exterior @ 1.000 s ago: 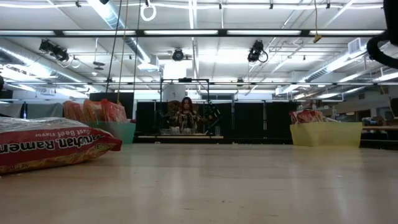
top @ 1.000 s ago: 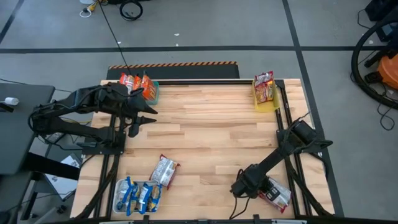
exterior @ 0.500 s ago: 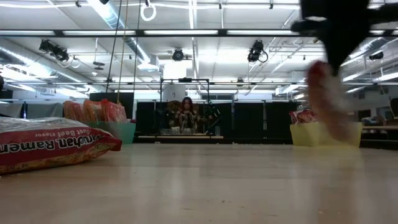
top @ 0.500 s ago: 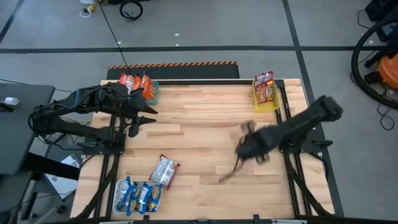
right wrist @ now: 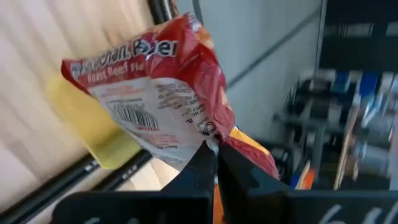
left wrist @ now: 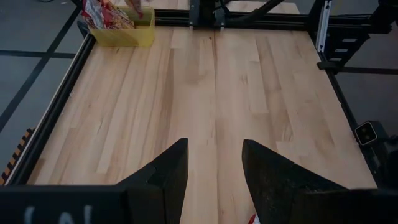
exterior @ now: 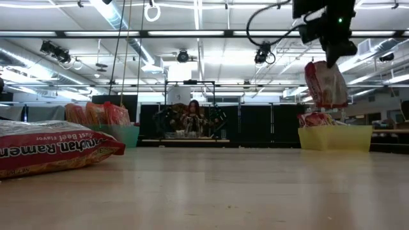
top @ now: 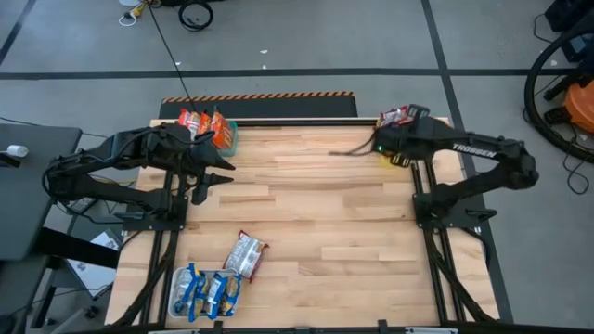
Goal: Sort Maruchan noodles
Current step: Put the red noodle pack into the yellow bin
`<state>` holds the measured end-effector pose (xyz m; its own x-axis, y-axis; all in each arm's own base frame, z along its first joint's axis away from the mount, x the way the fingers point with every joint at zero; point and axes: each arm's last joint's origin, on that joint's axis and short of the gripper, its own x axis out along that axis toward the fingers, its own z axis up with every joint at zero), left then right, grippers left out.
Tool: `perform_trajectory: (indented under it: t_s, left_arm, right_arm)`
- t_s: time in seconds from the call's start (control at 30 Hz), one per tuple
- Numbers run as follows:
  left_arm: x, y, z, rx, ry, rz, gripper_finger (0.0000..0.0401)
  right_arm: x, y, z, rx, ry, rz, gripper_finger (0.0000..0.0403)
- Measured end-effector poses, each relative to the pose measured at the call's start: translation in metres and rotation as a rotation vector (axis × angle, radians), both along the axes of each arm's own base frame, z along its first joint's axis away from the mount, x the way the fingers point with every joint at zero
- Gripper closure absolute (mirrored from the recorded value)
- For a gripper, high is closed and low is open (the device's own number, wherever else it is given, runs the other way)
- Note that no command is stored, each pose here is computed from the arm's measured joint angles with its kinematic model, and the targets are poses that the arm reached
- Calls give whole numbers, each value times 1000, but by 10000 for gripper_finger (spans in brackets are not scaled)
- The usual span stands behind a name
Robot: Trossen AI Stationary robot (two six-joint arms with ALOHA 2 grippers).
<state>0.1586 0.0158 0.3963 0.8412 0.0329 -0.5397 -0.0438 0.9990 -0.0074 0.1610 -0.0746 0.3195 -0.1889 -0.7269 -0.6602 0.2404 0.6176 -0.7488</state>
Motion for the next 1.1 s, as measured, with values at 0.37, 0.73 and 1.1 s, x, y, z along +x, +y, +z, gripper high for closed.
perform_trajectory:
  t_s: [0.37, 0.73, 1.1]
  left_arm:
    - [0, 0, 0, 0, 0, 0, 245]
    - [0, 0, 0, 0, 0, 0, 245]
    - [0, 0, 0, 0, 0, 0, 245]
  right_arm:
    - [-26, -41, -49, 39, -187, -168, 393]
    - [-30, -53, -80, 73, -262, -303, 386]
    - [-37, -61, -66, 54, -271, -366, 288]
